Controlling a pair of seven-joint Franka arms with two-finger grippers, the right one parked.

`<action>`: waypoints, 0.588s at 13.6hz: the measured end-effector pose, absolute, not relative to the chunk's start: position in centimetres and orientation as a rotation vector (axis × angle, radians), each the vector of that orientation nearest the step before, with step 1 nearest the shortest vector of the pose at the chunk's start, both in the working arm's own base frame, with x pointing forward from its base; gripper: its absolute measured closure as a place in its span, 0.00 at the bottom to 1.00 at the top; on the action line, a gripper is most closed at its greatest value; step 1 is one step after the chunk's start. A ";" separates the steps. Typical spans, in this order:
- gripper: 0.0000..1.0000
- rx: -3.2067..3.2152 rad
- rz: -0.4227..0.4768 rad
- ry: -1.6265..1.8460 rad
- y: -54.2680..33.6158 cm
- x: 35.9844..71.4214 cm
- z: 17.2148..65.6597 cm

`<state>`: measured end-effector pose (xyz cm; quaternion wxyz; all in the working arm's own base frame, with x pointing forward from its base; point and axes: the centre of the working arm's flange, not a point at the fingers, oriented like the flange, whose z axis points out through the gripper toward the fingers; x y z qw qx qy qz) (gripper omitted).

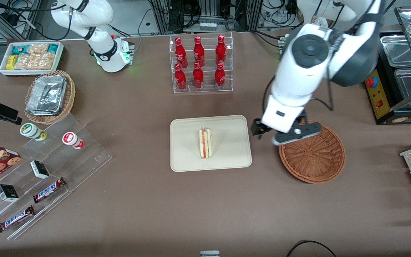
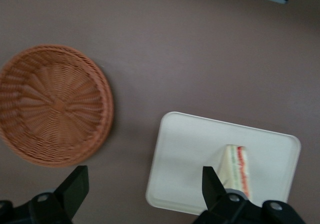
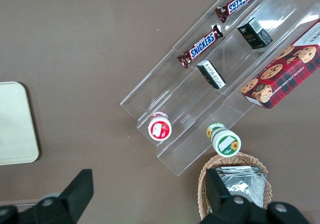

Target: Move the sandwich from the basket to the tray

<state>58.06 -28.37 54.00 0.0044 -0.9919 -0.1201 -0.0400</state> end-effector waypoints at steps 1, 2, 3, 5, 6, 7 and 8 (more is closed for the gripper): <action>0.00 -3.116 -0.089 -0.339 -25.8 58.4 54.7; 0.00 -3.130 -0.054 -0.297 -23.1 58.6 55.6; 0.00 -3.137 -0.026 -0.257 -20.3 58.6 56.6; 0.00 -3.142 0.022 -0.169 -15.3 58.2 58.5; 0.00 -3.142 0.038 -0.128 -13.5 57.8 59.4; 0.00 -3.142 0.049 -0.096 -12.0 57.3 60.3; 0.00 -3.142 0.050 -0.075 -11.0 56.8 61.1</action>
